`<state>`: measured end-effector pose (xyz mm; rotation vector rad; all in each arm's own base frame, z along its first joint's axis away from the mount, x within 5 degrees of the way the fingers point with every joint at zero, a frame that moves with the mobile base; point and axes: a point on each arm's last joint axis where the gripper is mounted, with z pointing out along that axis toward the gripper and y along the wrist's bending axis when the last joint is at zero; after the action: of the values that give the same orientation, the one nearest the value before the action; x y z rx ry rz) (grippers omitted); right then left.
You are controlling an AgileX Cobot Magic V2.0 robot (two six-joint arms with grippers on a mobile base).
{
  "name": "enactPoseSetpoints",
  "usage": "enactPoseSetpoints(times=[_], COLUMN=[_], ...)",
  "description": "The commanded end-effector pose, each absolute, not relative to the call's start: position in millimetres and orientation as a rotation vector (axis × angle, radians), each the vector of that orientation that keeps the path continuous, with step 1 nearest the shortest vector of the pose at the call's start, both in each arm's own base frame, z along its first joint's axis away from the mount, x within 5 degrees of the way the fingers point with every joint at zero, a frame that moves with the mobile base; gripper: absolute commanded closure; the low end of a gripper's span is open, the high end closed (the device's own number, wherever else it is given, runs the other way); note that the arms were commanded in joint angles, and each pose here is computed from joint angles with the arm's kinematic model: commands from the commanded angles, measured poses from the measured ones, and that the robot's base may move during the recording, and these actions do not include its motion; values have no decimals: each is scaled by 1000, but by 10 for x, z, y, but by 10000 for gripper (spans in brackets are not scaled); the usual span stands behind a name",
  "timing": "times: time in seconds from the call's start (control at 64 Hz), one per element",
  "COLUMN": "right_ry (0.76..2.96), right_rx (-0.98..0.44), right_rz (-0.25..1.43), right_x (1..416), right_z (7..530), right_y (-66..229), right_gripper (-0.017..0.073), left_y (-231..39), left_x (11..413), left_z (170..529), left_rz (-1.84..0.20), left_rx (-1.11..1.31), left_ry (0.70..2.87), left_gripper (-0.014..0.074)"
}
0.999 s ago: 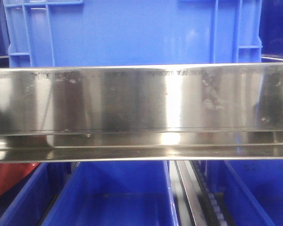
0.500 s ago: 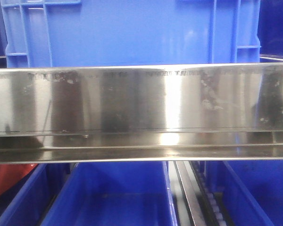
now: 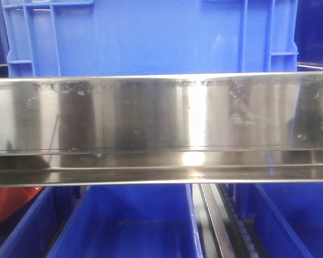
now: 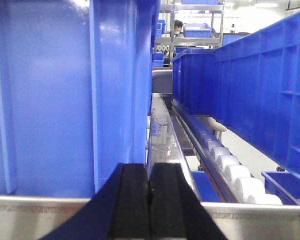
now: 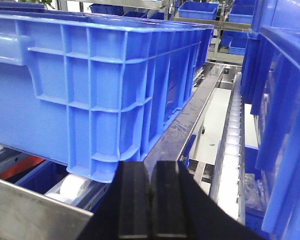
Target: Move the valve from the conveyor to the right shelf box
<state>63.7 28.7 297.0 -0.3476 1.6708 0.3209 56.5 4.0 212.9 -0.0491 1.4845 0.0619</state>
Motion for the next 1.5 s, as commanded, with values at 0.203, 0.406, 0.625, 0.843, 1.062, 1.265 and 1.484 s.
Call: enactPoseSetpoints(times=[0.203,0.406,0.625,0.843,1.062,1.265,1.484], right_ry=[1634,1634,1621,1587,1597,1556,1563], right_rx=[-336,-336,-173,-19,36,43,41], right_rz=[315,312,219,107,71,65,67], right_x=[637,638,667,592,550,565,565], right_z=[2999,2998,2944,2613,2226,2066,2059], right_y=[279,278,173,53,18,10,12], right_gripper=[715,715,715,715,715,715,715], left_y=[42,42,42,42,42,42,42], left_x=[557,557,557,557,557,557,557], left_z=[2157,2157,2157,2157,2157,2157,2157], left_rz=[55,55,55,55,55,55,55], left_rx=[-60,-60,-60,-60,-60,-60,-60], left_ry=[1455,1455,1455,1455,1455,1455,1455], left_gripper=[704,704,704,704,704,704,704])
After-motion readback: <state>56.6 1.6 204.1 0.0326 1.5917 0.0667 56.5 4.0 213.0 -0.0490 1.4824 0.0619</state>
